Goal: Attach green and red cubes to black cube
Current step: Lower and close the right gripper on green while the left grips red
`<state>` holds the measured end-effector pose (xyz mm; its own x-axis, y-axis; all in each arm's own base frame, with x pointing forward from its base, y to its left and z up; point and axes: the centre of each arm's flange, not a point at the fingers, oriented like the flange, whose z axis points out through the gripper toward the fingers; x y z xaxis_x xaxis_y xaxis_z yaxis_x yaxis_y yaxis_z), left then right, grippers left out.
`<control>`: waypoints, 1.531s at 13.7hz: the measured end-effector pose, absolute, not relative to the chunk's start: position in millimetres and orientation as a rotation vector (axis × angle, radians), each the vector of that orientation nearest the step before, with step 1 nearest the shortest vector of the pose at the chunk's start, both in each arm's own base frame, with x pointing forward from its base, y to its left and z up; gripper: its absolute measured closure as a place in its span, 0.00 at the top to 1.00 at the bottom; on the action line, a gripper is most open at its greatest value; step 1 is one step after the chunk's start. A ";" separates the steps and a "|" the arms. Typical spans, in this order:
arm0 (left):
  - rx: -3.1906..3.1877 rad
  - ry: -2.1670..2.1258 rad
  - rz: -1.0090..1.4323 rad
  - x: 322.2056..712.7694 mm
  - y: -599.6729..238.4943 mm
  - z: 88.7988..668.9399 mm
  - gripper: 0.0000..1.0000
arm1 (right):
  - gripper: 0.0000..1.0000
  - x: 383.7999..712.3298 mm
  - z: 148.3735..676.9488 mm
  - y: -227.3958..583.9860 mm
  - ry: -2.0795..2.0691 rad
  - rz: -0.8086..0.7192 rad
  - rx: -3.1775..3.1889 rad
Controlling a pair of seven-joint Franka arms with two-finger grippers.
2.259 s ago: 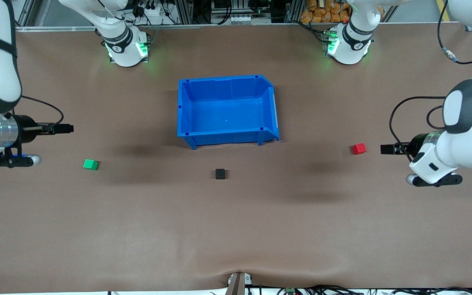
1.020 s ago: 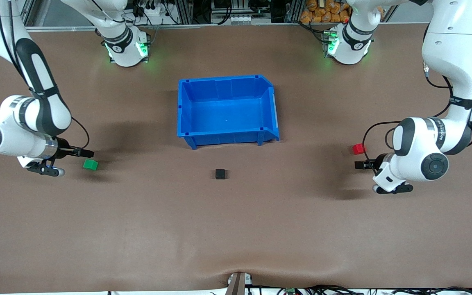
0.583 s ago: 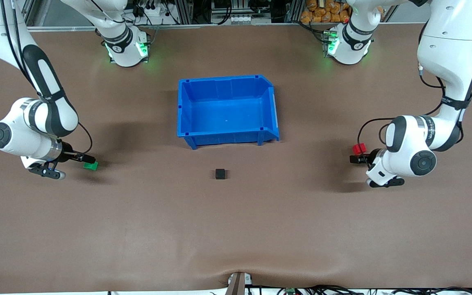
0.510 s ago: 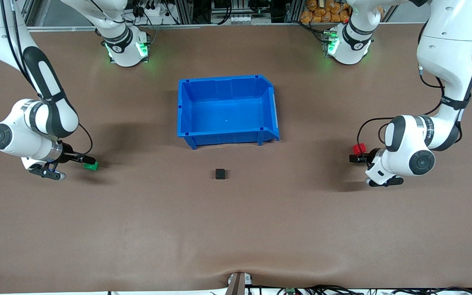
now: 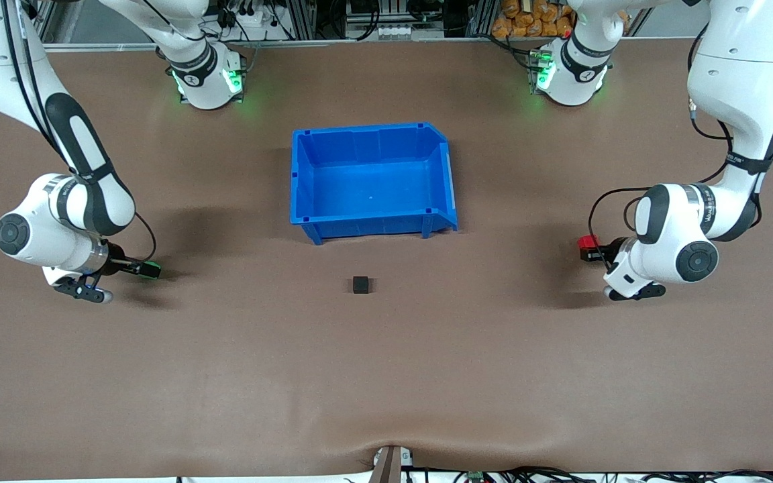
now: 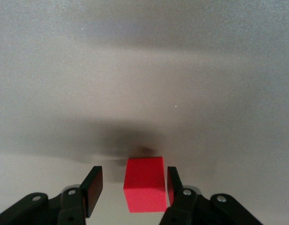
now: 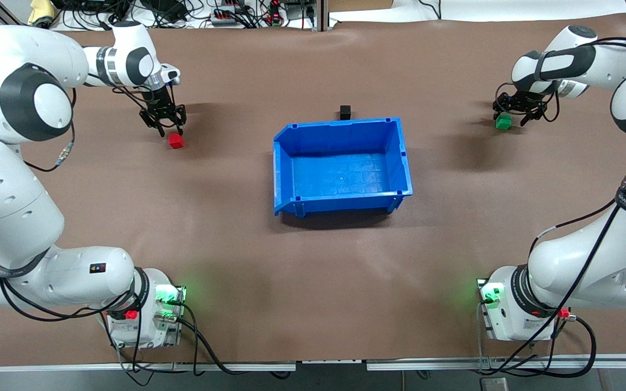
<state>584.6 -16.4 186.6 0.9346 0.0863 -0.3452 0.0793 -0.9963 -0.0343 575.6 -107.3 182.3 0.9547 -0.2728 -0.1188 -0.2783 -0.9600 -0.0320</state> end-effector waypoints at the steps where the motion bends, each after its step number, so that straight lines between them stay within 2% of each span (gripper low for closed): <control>1: -3.071 -0.129 0.551 584.3 -17.5 186.4 0.66 | 1.00 575.6 181.9 -107.3 0.434 0.176 -3.058; 2: -3.073 -0.127 0.553 583.9 -19.3 186.2 0.67 | 0.94 575.7 182.0 -107.3 0.440 0.177 -3.057; 3: -3.079 -0.130 0.554 583.8 -21.6 186.2 0.74 | 0.84 575.6 181.9 -107.0 0.455 0.179 -3.055; 5: -3.086 -0.131 0.560 583.0 -25.3 185.7 0.78 | 0.59 575.3 181.5 -105.7 0.492 0.186 -3.049; 7: -3.086 -0.133 0.565 581.7 -25.6 184.5 0.76 | 0.39 575.3 181.5 -105.4 0.503 0.188 -3.048; 10: -3.084 -0.140 0.575 579.4 -22.7 182.2 0.70 | 0.39 575.3 181.5 -105.4 0.506 0.188 -3.047; 13: -3.080 -0.145 0.591 575.6 -20.7 178.7 0.45 | 0.39 575.2 181.5 -105.4 0.507 0.189 -3.047; 14: -3.080 -0.147 0.593 575.2 -20.0 178.3 0.44 | 0.39 575.2 181.5 -105.4 0.508 0.189 -3.047; 15: -3.081 -0.148 0.593 575.1 -20.1 178.2 0.39 | 0.39 575.2 181.5 -105.4 0.508 0.189 -3.047; 21: -3.095 -0.162 0.558 590.0 -18.4 193.9 0.39 | 0.39 575.1 181.4 -105.3 0.508 0.191 -3.047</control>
<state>590.0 -18.4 193.9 0.9318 0.0999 -0.3489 0.1025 -0.9947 -0.0110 575.1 -105.3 181.4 0.9384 -0.3204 -0.1294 -0.3262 -0.9450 -0.0259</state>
